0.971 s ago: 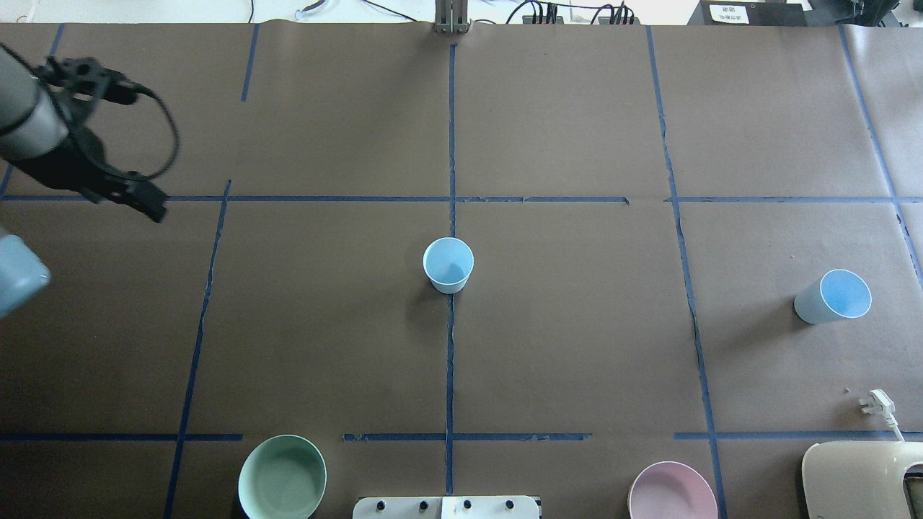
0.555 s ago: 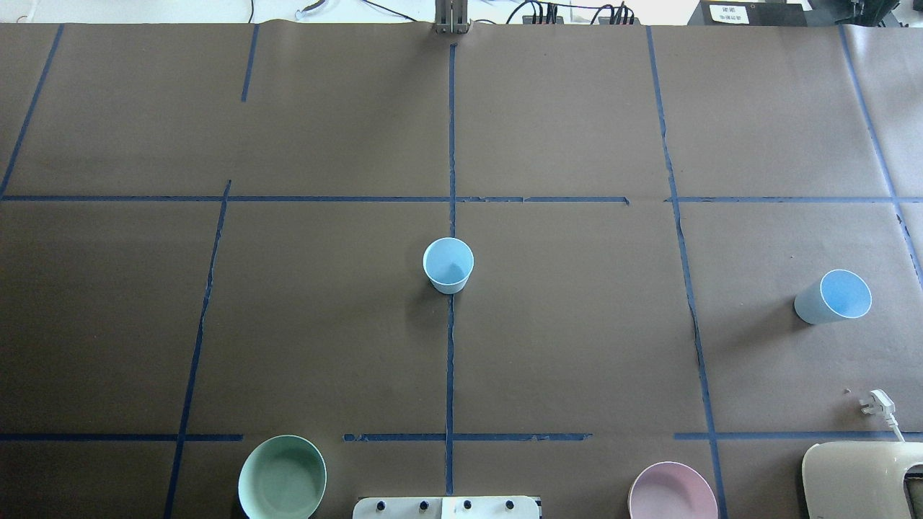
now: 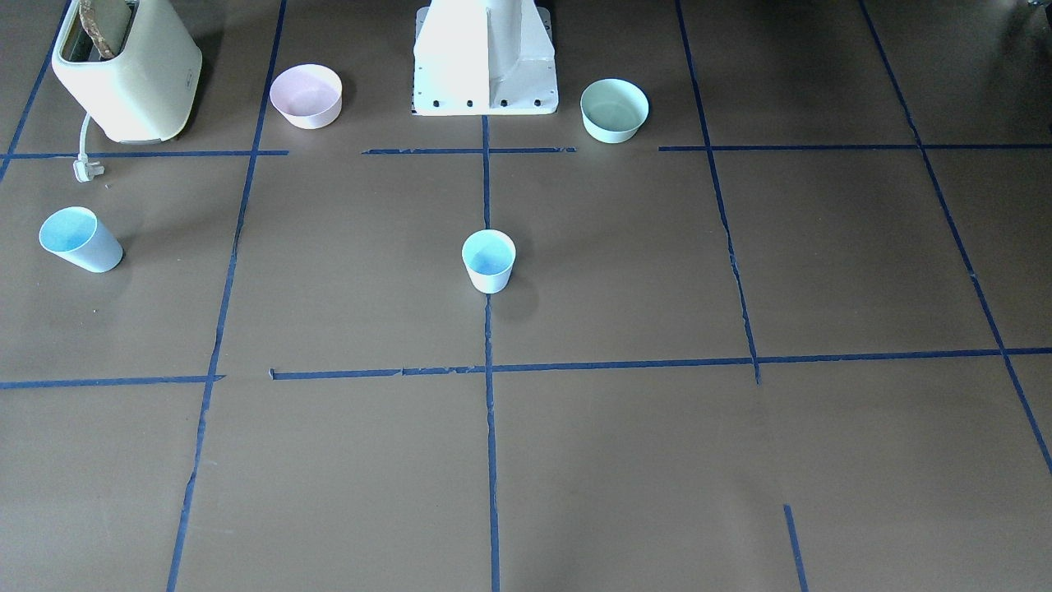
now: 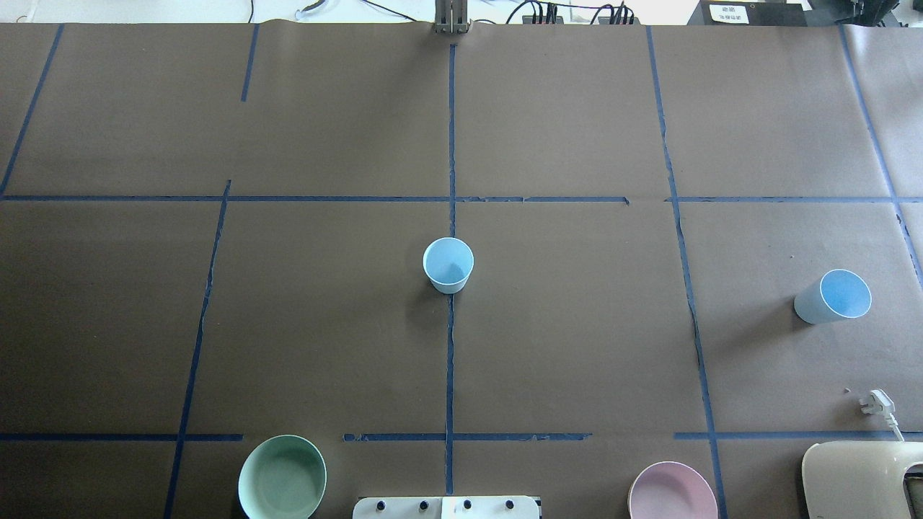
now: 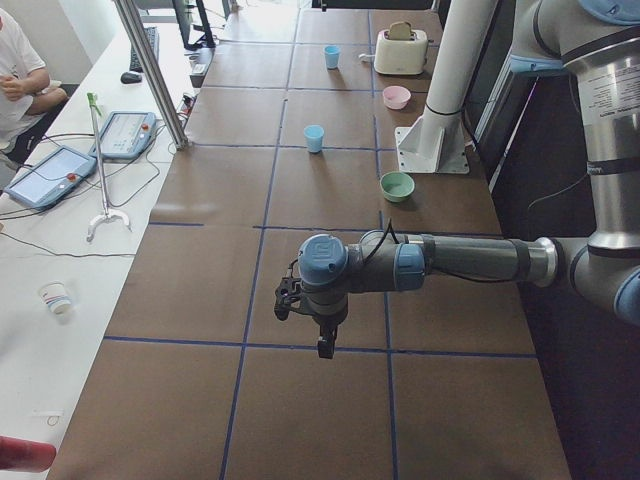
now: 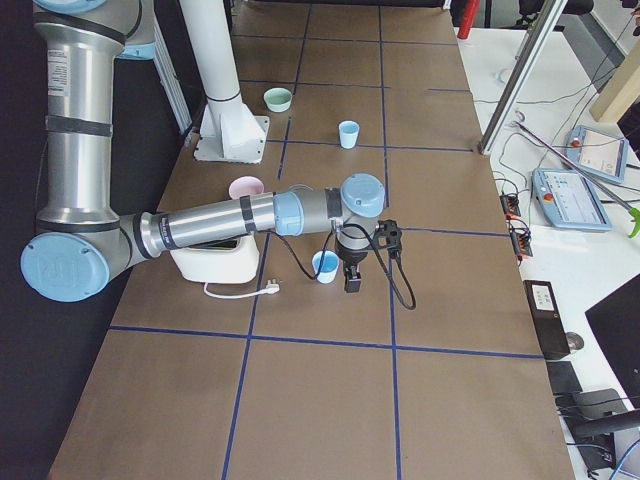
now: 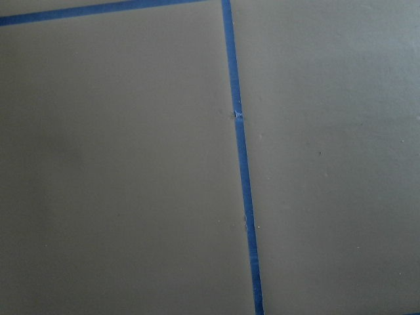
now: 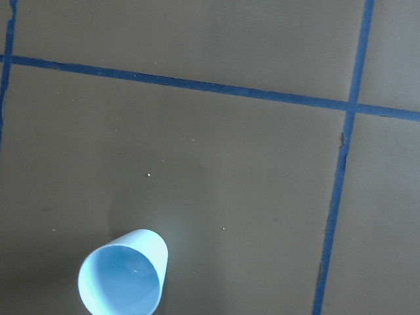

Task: Stack blue cups with both arms

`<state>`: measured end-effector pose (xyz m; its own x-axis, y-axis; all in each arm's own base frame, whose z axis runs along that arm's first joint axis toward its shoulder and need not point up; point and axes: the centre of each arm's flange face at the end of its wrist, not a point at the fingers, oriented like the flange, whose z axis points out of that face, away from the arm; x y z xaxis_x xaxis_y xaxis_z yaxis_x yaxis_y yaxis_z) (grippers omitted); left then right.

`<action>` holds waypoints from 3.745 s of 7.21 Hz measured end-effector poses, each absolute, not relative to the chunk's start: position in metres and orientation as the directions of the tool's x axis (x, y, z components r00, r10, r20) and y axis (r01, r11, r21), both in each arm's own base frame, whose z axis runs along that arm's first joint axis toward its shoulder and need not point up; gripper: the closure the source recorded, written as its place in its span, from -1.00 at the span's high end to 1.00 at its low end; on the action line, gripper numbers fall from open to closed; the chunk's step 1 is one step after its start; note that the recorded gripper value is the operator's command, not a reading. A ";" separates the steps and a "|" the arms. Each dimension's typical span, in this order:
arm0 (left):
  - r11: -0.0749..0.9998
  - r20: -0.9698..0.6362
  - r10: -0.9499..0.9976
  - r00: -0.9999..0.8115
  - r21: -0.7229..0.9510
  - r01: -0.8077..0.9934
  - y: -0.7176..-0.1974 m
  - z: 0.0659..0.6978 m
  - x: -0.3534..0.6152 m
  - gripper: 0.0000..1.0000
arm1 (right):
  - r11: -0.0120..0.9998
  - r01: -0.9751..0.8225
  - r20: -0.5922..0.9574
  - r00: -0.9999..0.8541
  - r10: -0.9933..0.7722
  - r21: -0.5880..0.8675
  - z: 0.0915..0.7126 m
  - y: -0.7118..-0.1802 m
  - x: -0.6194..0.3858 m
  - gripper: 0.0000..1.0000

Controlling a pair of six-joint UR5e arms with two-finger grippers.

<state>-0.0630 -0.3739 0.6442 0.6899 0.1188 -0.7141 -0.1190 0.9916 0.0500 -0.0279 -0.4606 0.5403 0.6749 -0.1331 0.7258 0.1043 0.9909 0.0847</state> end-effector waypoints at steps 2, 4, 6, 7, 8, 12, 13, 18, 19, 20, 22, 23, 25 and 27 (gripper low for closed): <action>0.992 -0.714 0.120 0.689 0.053 -0.118 -0.374 0.643 -0.063 1.00 | 0.994 0.039 0.734 0.672 -0.102 0.103 0.525 -0.459 -0.069 1.00; 0.991 -0.715 0.121 0.689 0.054 -0.118 -0.374 0.643 -0.063 1.00 | 0.992 0.014 0.733 0.673 -0.102 0.126 0.541 -0.436 -0.092 1.00; 0.992 -0.715 0.121 0.688 0.054 -0.118 -0.374 0.643 -0.063 1.00 | 0.989 0.005 0.731 0.673 -0.112 0.146 0.575 -0.422 -0.108 1.00; 0.992 -0.715 0.121 0.689 0.054 -0.117 -0.374 0.642 -0.063 1.00 | 0.988 -0.006 0.736 0.668 -0.109 0.151 0.589 -0.419 -0.118 1.00; 0.992 -0.715 0.121 0.689 0.055 -0.117 -0.374 0.642 -0.063 1.00 | 0.989 -0.007 0.739 0.666 -0.106 0.149 0.598 -0.414 -0.127 0.99; 0.992 -0.715 0.121 0.689 0.055 -0.117 -0.375 0.642 -0.063 1.00 | 0.992 0.048 0.719 0.684 -0.120 0.120 0.624 -0.393 -0.152 -0.63; 0.992 -0.715 0.120 0.689 0.054 -0.117 -0.375 0.642 -0.063 1.00 | 0.991 0.056 0.718 0.684 -0.125 0.120 0.625 -0.393 -0.156 -0.68; 0.992 -0.715 0.120 0.689 0.054 -0.117 -0.375 0.643 -0.063 1.00 | 0.991 0.026 0.752 0.649 -0.117 0.131 0.581 -0.406 -0.169 -1.00; 0.992 -0.715 0.120 0.689 0.054 -0.117 -0.375 0.642 -0.063 1.00 | 0.994 -0.002 0.766 0.637 -0.081 0.106 0.544 -0.421 -0.182 -1.00; 0.992 -0.715 0.120 0.689 0.054 -0.117 -0.375 0.642 -0.063 1.00 | 0.998 -0.028 0.777 0.629 -0.030 0.060 0.483 -0.445 -0.210 -1.00; 0.992 -0.715 0.119 0.689 0.054 -0.116 -0.375 0.642 -0.063 1.00 | 0.996 -0.081 0.785 0.613 0.088 -0.048 0.349 -0.475 -0.291 -1.00; 0.992 -0.715 0.119 0.689 0.054 -0.115 -0.375 0.642 -0.063 1.00 | 0.990 -0.112 0.784 0.605 0.140 -0.091 0.288 -0.473 -0.338 -1.00; 0.992 -0.715 0.121 0.689 0.058 -0.114 -0.375 0.639 -0.063 1.00 | 0.969 -0.184 0.785 0.569 0.244 -0.167 0.189 -0.466 -0.422 -1.00; 0.992 -0.732 0.118 0.671 0.059 -0.110 -0.375 0.637 -0.061 1.00 | 0.947 -0.254 0.779 0.546 0.309 -0.198 0.137 -0.453 -0.478 -1.00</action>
<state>-0.0614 -0.3753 0.6373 0.6706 0.1181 -0.7324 -0.1098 0.9922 0.0595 -0.4785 -0.4526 0.1368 0.5460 0.3091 0.7787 -0.2537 0.9468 -0.1980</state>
